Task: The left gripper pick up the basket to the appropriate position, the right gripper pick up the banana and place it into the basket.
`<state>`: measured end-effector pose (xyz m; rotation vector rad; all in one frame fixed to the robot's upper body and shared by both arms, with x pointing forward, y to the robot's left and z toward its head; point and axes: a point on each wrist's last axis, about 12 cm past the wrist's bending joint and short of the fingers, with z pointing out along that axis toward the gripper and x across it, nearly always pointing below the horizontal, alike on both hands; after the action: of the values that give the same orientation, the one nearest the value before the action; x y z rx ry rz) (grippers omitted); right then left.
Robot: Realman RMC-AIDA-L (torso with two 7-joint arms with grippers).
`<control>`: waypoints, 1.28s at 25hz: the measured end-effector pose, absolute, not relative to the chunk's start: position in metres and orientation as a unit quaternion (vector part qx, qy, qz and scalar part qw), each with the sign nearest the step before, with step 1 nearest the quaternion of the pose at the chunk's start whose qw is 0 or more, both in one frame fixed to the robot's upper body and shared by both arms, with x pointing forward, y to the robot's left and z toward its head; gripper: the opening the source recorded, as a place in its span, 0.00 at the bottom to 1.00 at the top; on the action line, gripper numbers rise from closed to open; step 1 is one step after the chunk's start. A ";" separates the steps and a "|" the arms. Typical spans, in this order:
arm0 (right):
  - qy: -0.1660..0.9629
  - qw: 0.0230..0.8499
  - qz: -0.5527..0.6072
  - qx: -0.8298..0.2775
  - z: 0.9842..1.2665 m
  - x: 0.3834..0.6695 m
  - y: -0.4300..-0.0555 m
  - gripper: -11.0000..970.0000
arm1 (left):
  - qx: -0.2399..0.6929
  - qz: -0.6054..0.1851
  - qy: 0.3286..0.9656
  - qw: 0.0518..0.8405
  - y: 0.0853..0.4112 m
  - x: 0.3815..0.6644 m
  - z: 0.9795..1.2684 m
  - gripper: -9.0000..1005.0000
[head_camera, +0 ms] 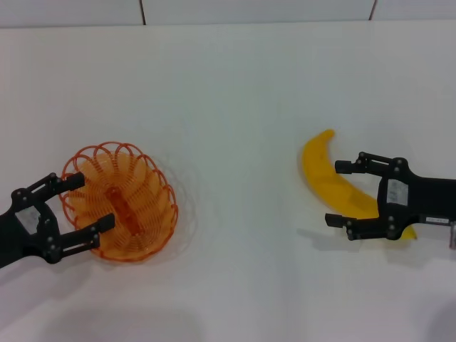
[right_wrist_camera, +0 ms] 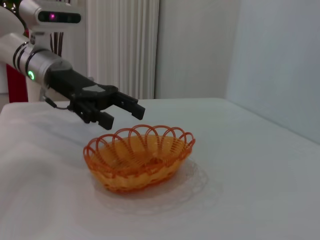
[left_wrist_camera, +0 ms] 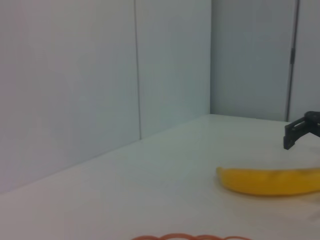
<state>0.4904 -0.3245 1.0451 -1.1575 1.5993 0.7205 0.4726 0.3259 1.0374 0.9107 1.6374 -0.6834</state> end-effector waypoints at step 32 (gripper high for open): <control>0.663 0.497 0.304 -0.470 1.049 0.501 -0.316 0.93 | 0.404 -0.204 0.793 0.407 0.354 0.568 1.150 0.89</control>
<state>0.5011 -0.3163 1.0486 -1.1369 1.6057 0.7370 0.5676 0.3538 1.1502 1.0200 2.0010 -0.5148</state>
